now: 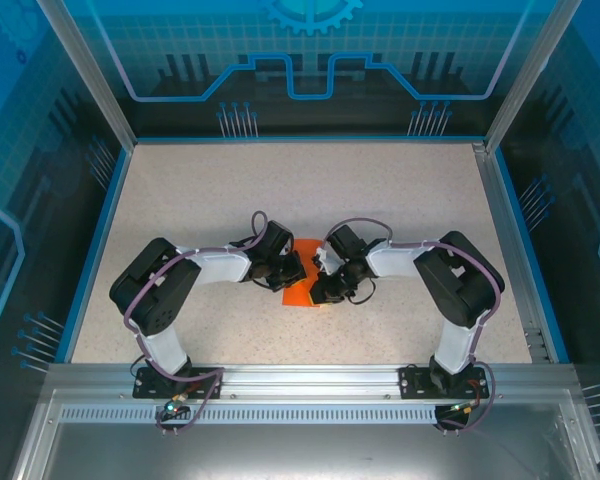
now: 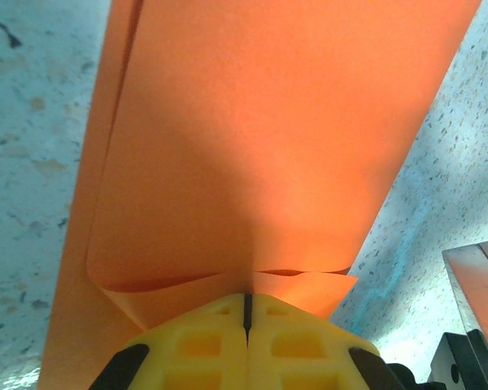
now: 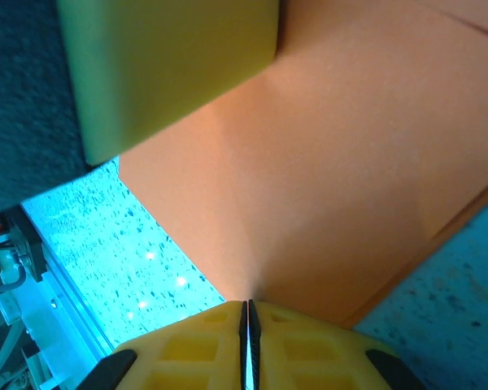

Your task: Fold a paper plane with a square sheet of paper (pick it up from the middle)

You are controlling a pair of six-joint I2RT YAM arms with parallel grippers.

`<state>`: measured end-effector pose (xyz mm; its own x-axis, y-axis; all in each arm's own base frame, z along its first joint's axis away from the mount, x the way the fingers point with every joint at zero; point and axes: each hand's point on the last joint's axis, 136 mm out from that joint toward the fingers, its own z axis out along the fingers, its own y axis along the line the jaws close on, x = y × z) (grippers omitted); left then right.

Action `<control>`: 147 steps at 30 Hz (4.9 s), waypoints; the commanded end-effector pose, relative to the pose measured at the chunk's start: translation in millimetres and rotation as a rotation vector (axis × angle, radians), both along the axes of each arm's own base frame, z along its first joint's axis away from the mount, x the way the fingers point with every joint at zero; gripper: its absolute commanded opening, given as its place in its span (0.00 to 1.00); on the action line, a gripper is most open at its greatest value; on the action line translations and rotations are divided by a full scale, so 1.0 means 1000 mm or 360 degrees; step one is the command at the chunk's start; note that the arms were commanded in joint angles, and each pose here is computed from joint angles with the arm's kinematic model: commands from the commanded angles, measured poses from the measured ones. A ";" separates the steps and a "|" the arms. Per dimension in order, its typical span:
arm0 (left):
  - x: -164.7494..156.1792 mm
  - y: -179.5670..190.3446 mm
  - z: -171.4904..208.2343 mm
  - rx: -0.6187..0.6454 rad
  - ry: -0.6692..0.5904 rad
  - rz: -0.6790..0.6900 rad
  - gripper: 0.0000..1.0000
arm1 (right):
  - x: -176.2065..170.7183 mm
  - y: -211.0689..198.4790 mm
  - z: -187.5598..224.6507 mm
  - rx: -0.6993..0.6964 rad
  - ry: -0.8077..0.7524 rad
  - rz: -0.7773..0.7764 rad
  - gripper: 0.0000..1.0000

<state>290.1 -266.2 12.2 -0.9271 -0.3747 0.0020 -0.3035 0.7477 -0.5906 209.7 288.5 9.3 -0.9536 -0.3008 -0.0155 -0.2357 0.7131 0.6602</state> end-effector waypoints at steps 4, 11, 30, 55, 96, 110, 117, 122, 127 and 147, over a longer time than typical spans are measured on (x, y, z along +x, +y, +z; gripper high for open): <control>-0.021 0.021 -0.037 0.0192 0.0159 -0.0014 0.00 | -0.029 -0.031 -0.041 -0.0248 0.0212 -0.0024 0.10; -0.023 0.022 -0.038 0.0201 0.0165 -0.0020 0.00 | -0.027 -0.021 -0.015 -0.0102 0.0164 -0.0019 0.09; -0.023 0.023 -0.039 0.0204 0.0170 -0.0025 0.00 | -0.036 -0.039 -0.022 -0.0109 0.0228 -0.0110 0.08; -0.021 0.020 -0.035 0.0192 0.0154 -0.0034 0.00 | 0.016 0.005 0.032 0.0094 0.0035 -0.0121 0.09; -0.022 -0.020 0.009 -0.0209 0.0000 -0.0114 0.03 | -0.017 -0.037 -0.040 -0.0270 0.0217 -0.0190 0.03; -0.017 0.005 -0.019 0.0035 -0.0047 -0.0059 0.01 | -0.021 -0.044 -0.045 -0.0339 0.0224 -0.0179 0.00; -0.010 0.018 -0.018 0.0109 -0.0065 -0.0017 0.01 | -0.023 -0.049 -0.046 -0.0382 0.0223 -0.0169 0.00; -0.005 0.031 -0.021 0.0181 -0.0024 0.0028 0.01 | -0.024 -0.049 -0.047 -0.0390 0.0221 -0.0166 0.00; 0.002 0.034 -0.020 0.0177 -0.0045 0.0048 0.01 | -0.024 -0.049 -0.047 -0.0392 0.0223 -0.0170 0.00; 0.015 0.061 -0.029 0.0332 0.0003 0.0126 0.01 | -0.022 -0.048 -0.045 -0.0386 0.0221 -0.0175 0.00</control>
<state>301.9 -247.2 12.9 -0.9223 -0.3840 -0.0431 -0.2921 0.7658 -0.5730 219.2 282.4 6.7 -0.9772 -0.2109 0.0261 -0.1385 0.7252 0.6745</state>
